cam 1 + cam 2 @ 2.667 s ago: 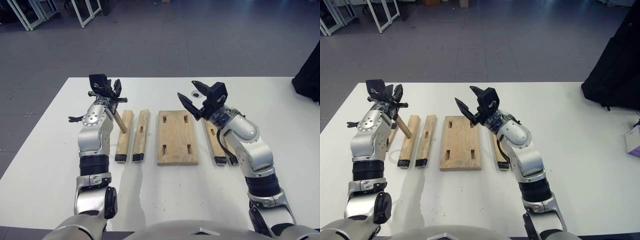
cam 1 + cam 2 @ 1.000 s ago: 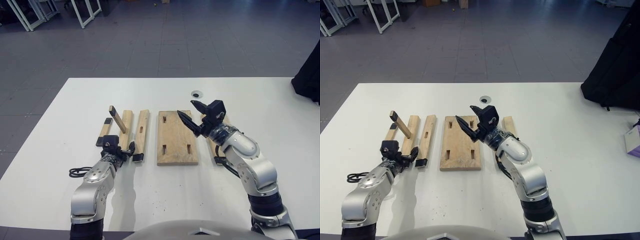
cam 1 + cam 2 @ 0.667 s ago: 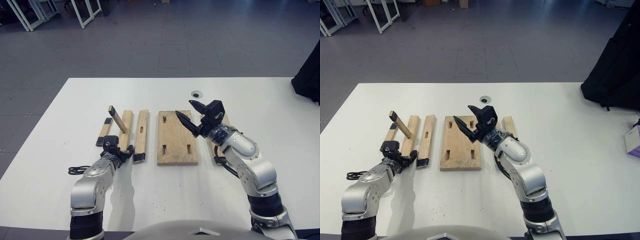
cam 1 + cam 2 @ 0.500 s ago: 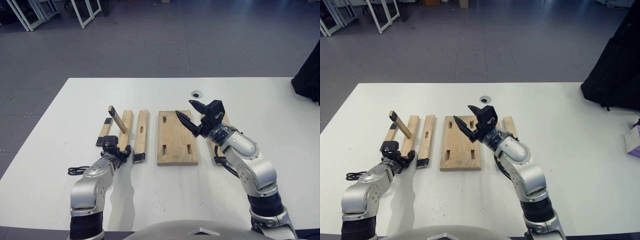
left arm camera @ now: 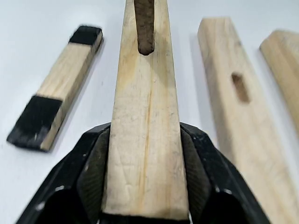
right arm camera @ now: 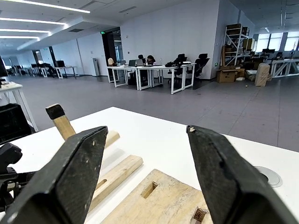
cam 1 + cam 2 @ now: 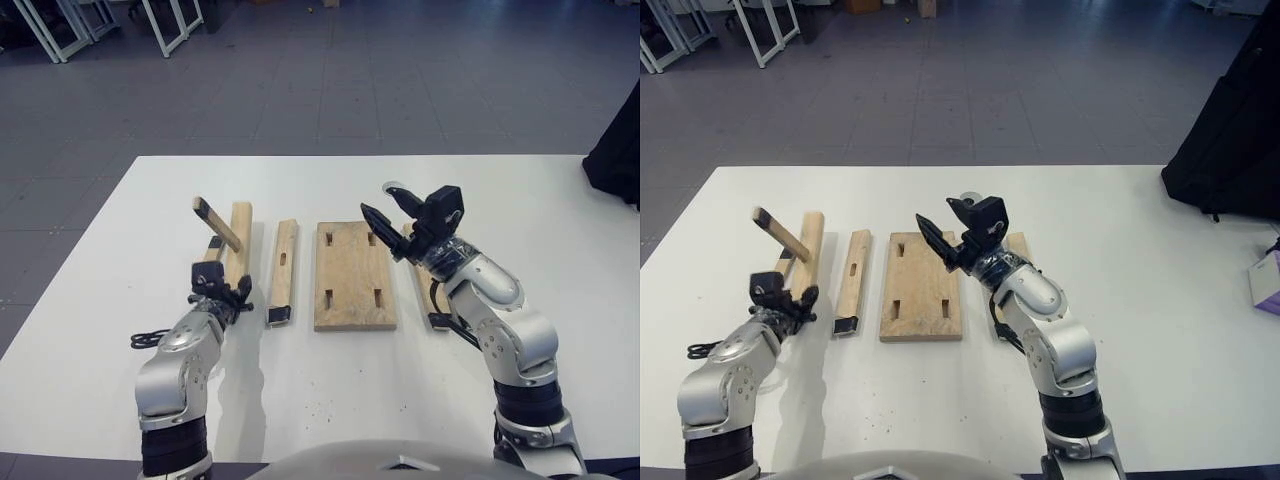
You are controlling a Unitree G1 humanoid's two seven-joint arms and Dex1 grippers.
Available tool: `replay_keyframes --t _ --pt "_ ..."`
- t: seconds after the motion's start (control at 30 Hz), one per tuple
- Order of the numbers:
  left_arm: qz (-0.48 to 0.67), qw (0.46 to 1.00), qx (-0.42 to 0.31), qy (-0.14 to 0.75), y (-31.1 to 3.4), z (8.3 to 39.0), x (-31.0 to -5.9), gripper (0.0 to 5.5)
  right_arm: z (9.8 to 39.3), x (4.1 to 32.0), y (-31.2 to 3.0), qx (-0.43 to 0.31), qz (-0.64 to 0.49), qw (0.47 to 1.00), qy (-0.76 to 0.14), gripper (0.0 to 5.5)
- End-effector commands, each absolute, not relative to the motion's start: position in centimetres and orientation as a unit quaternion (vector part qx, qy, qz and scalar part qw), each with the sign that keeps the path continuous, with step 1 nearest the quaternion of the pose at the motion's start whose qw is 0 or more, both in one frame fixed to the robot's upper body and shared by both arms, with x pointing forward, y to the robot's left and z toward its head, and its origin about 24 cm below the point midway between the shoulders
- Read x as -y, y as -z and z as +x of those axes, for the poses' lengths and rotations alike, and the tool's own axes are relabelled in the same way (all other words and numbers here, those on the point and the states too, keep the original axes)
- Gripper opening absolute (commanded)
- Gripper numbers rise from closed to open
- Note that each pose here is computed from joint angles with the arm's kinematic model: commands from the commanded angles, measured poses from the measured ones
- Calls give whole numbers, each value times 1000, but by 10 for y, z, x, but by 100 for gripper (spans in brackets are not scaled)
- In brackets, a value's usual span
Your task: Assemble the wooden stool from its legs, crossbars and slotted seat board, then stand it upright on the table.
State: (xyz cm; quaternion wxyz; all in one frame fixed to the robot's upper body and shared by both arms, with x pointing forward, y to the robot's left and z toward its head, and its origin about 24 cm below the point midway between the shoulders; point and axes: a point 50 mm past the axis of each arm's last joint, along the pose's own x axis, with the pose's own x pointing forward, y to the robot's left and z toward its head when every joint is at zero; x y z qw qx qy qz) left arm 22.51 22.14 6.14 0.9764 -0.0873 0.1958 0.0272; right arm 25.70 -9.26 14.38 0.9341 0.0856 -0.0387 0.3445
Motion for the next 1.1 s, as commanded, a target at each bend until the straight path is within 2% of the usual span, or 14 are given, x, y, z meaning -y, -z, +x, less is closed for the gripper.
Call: replay_keyframes --t 0.03,0.17,0.27,0.37,0.5,0.7,1.1 --pt "-174 979 -70 81 -99 234 -210 201 261 97 -145 11 204 910 -360 310" --pt "-286 914 -12 289 -122 209 -197 201 258 96 -151 5 326 852 -410 310" --pt "-347 828 -14 441 -133 186 -195 201 241 96 -168 29 446 745 -495 310" --pt "-343 776 -31 528 -144 179 -197 201 235 106 -178 47 492 693 -525 310" --pt "-329 749 -43 573 -151 182 -196 201 235 111 -185 57 505 673 -537 310" --pt "-316 719 -70 615 -153 177 -183 201 237 102 -185 42 482 684 -546 310" --pt "-328 708 -91 619 -151 176 -183 201 224 101 -188 34 425 657 -621 310"
